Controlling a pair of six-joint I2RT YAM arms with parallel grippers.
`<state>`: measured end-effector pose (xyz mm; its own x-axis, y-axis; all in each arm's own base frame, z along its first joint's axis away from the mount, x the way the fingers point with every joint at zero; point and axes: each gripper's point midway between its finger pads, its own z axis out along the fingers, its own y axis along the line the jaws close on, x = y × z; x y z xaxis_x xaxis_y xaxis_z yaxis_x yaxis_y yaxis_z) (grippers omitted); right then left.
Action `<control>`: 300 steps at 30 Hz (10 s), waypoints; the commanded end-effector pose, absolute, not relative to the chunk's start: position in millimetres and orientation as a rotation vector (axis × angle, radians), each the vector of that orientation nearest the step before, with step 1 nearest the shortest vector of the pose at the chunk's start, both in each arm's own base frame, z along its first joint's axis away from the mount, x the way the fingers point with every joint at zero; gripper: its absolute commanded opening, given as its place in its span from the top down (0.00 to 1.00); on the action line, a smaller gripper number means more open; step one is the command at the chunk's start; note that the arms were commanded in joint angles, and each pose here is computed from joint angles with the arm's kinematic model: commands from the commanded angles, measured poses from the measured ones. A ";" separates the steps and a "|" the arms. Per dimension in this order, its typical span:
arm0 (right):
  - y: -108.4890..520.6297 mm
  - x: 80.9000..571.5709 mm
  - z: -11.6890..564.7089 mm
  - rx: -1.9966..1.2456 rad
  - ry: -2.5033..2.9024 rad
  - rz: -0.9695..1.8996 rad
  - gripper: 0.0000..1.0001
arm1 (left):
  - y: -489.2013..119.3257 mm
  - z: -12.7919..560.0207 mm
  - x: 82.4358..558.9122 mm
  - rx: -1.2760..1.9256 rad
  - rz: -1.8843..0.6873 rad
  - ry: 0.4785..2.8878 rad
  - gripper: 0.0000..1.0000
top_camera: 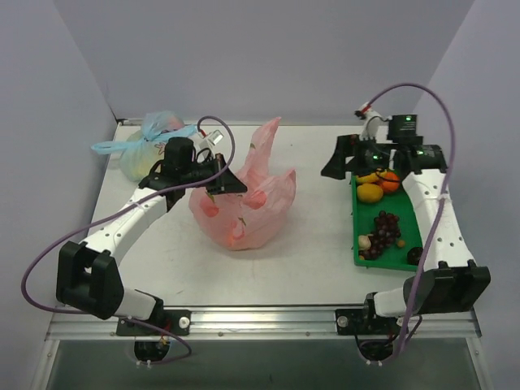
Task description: Place the fake fruits into the plastic bag and tie a complex knot
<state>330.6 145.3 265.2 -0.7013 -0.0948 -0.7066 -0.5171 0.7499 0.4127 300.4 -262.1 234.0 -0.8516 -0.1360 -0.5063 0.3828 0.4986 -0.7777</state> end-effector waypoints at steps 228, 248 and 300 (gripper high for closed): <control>98.5 239.5 220.8 -0.804 2.529 0.678 0.00 | -246.3 248.7 297.7 0.281 -1.569 1.837 0.99; 120.4 217.9 243.7 -0.971 2.437 0.849 0.10 | -265.4 247.0 306.6 0.261 -1.535 1.885 1.00; -84.1 340.5 209.2 -0.203 2.668 0.095 0.12 | -226.8 264.0 357.3 -0.295 -1.274 2.054 1.00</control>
<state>329.6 -44.9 223.4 -0.8332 -0.1664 -0.5274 -0.2898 0.9436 0.1601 355.7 -231.6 260.9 -0.7592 -0.5185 -0.3935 0.1289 0.4728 -0.8717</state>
